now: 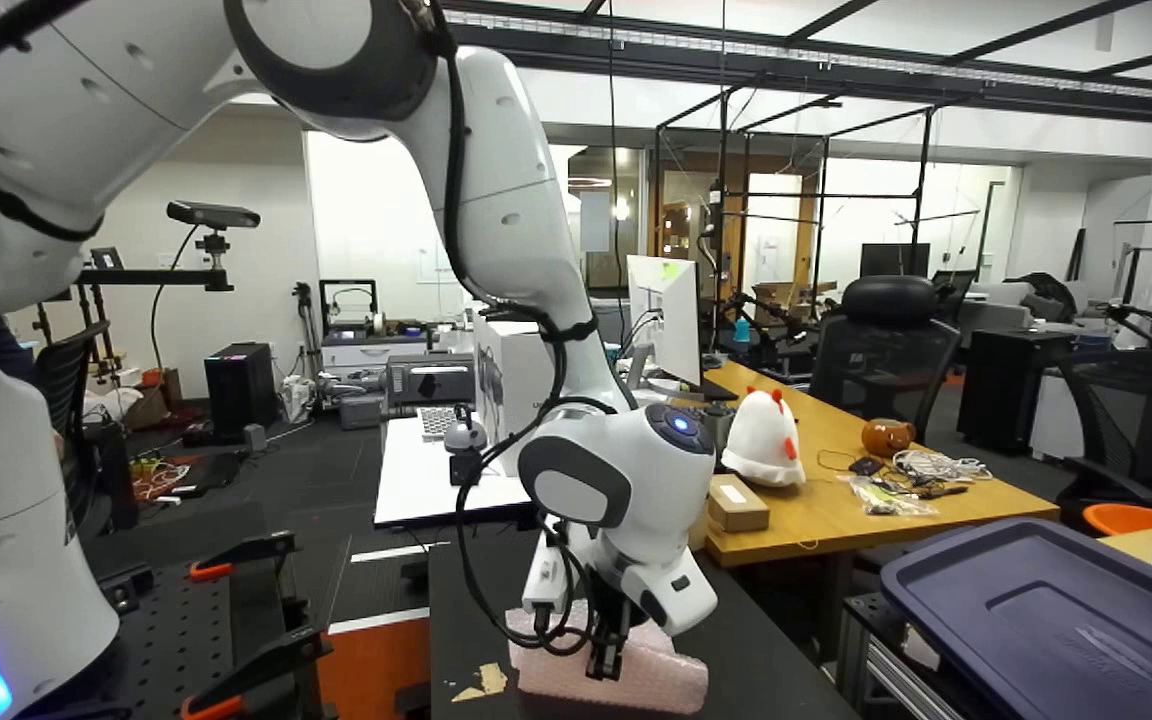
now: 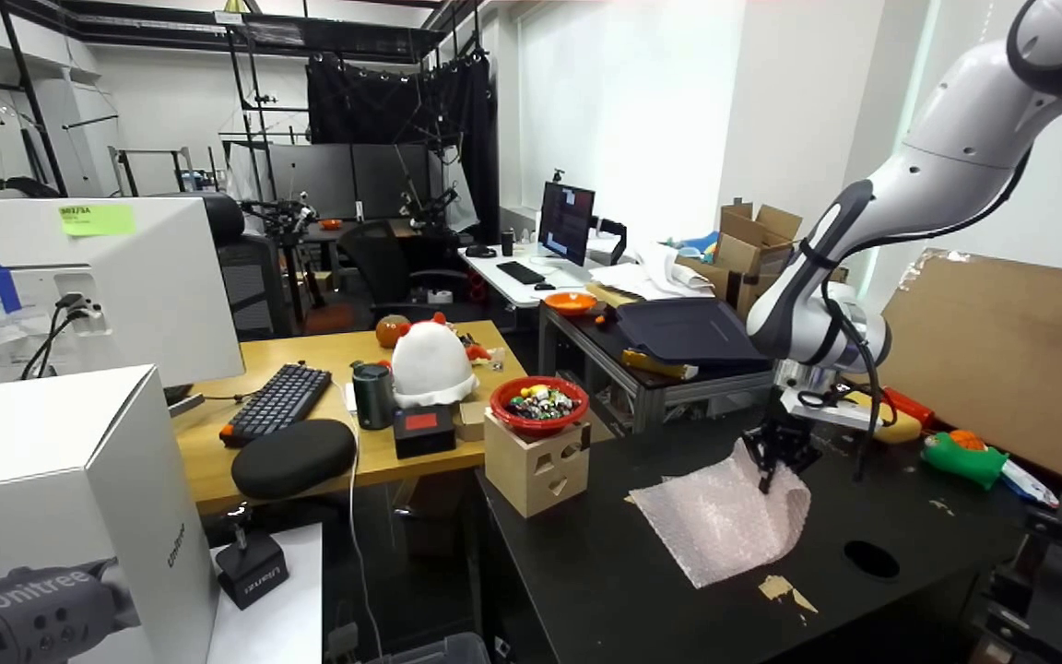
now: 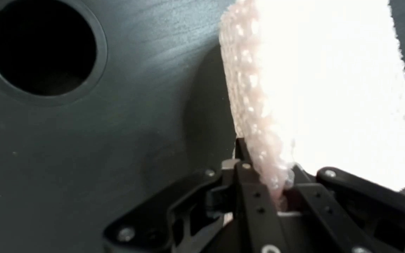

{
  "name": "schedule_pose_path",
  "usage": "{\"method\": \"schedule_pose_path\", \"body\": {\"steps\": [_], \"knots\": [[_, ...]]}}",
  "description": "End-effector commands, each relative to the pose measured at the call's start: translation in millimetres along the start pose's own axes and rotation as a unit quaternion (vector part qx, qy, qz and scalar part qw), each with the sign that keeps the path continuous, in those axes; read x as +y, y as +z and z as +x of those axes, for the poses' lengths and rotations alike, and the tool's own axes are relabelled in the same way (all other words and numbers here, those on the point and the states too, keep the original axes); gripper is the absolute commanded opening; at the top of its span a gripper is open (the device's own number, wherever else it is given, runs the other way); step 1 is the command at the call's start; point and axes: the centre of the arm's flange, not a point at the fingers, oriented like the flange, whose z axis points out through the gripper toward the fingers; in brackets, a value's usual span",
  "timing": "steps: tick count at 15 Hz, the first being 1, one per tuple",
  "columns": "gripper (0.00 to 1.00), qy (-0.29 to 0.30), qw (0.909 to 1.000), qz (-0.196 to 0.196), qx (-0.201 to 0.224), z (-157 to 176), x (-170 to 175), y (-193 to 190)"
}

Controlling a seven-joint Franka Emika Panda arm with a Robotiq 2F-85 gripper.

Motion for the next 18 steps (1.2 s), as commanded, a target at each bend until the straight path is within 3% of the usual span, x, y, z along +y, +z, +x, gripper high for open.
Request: {"method": "schedule_pose_path", "body": {"steps": [1,2,7,11,14,18], "knots": [[0.34,0.006,0.9995,-0.031,0.002,30.4,-13.6,6.9],[0.35,0.008,0.9989,-0.045,0.007,31.7,-15.0,6.0],[0.72,0.043,0.9870,-0.147,0.048,7.4,-21.7,-36.5],[0.99,0.031,0.9794,-0.192,0.055,-23.1,-38.7,-80.0],[1.00,0.018,0.9780,-0.197,0.066,-45.9,-61.0,-110.9],[1.00,-0.068,0.9826,-0.170,0.033,-71.2,-88.7,-137.7]]}}
